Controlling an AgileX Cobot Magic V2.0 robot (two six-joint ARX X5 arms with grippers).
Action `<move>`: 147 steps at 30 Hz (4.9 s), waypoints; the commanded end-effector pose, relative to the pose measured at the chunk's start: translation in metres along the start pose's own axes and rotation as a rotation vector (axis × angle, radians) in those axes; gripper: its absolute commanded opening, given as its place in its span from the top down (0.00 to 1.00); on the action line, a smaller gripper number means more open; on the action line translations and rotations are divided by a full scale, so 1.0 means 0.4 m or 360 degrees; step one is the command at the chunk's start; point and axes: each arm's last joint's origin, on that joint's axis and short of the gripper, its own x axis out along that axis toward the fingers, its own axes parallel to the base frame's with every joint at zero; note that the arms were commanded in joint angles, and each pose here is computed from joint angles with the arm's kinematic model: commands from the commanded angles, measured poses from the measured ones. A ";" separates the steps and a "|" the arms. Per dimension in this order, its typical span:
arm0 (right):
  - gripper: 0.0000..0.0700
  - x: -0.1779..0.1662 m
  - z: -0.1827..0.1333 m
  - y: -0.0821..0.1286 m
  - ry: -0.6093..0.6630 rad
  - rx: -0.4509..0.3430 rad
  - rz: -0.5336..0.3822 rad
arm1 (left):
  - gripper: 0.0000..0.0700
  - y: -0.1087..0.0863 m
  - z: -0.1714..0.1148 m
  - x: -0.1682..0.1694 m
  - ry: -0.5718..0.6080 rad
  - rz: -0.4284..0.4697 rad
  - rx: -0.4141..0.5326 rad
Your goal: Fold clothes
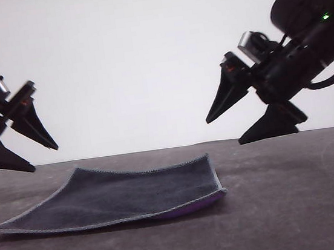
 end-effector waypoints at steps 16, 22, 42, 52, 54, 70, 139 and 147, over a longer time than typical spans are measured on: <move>0.26 0.149 0.055 -0.059 0.0123 0.0155 0.0136 | 0.50 0.045 0.096 0.137 0.0163 -0.0178 -0.0021; 0.26 0.175 0.039 -0.046 0.0173 0.0147 0.0176 | 0.50 0.024 0.087 0.159 0.0205 -0.0224 0.0008; 0.83 0.185 0.040 -0.037 0.0126 0.0096 0.0088 | 0.81 -0.011 0.077 0.182 0.0235 -0.0210 0.0078; 0.99 0.181 0.042 -0.042 0.0125 0.0092 0.0099 | 1.00 -0.010 0.076 0.182 0.0240 -0.0201 0.0086; 0.99 0.175 0.043 -0.047 0.0140 0.0109 0.0136 | 1.00 -0.006 0.072 0.179 0.0266 -0.0203 0.0079; 0.99 0.123 0.030 -0.071 0.0427 0.0332 0.0635 | 1.00 -0.007 0.059 0.105 0.0633 -0.0389 -0.0032; 0.38 -0.031 -0.002 0.080 0.0733 0.0041 0.0372 | 0.54 -0.111 0.009 -0.083 0.1009 -0.0491 0.0070; 0.38 -0.190 -0.002 0.166 0.0740 -0.0169 -0.0343 | 0.54 -0.145 0.051 -0.203 0.0705 0.0006 0.0186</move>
